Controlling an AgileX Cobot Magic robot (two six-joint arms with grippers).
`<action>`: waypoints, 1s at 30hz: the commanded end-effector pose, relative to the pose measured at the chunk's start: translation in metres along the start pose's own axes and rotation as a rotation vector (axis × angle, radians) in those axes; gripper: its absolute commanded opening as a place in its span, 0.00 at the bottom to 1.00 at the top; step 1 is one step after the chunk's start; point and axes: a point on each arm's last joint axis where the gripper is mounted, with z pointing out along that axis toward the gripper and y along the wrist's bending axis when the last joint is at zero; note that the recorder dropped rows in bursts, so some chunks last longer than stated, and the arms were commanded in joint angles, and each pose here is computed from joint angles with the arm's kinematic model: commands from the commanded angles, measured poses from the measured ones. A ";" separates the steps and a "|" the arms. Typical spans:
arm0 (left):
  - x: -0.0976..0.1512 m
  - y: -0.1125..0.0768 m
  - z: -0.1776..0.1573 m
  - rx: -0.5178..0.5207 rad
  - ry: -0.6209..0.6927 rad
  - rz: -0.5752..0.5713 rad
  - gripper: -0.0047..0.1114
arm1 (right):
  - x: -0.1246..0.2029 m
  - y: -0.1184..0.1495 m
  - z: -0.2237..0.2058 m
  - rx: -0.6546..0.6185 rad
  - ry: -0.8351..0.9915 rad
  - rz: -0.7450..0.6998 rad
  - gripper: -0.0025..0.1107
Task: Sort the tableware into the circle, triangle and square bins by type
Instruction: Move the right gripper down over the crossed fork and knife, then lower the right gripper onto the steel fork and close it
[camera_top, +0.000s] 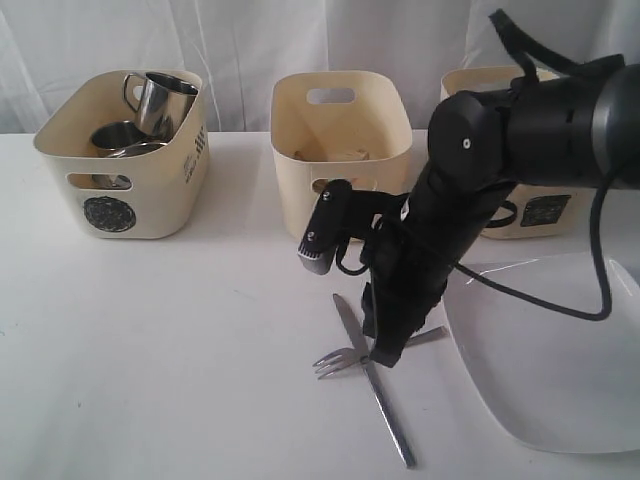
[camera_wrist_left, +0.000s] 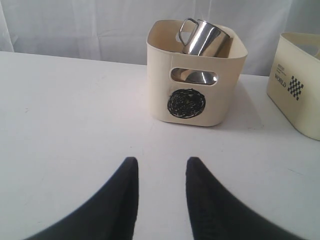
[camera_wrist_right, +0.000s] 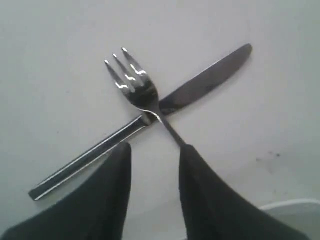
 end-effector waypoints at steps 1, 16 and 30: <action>0.001 0.000 0.000 -0.001 -0.001 -0.013 0.36 | -0.003 0.008 0.008 -0.031 0.024 0.053 0.30; 0.001 0.000 0.000 -0.001 -0.001 -0.013 0.36 | 0.002 -0.006 0.025 0.074 0.102 -0.255 0.51; 0.001 0.000 0.000 -0.001 -0.001 -0.013 0.36 | 0.008 -0.007 0.055 0.001 0.160 -0.466 0.51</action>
